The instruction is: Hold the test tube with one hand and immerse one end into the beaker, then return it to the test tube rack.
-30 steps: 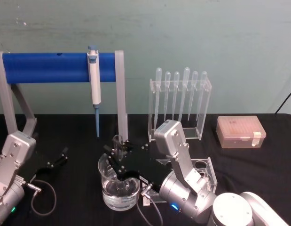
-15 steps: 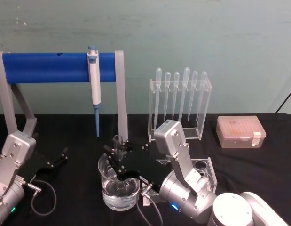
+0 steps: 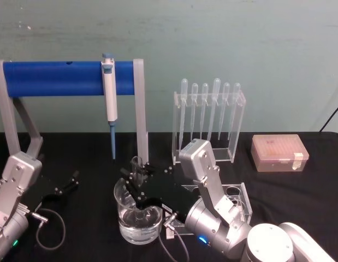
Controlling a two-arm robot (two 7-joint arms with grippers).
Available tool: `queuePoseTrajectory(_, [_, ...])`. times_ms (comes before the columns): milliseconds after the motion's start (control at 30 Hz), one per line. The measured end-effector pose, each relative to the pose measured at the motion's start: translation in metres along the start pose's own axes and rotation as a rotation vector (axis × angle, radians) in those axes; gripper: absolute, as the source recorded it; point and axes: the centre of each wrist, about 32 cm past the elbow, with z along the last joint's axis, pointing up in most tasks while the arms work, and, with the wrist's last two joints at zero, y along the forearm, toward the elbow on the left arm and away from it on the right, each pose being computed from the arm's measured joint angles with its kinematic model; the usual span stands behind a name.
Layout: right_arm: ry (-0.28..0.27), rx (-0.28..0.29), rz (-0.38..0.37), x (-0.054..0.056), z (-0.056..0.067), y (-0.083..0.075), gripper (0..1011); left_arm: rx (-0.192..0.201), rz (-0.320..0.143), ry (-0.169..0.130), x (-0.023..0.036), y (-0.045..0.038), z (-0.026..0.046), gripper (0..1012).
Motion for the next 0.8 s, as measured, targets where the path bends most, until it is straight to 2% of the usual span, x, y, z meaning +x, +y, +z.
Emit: queuePoseTrajectory(800, [0.004,0.007,-0.005,-0.0008,0.0017,-0.0003,223,0.0,0.0,0.0,0.0,0.0,0.0,1000])
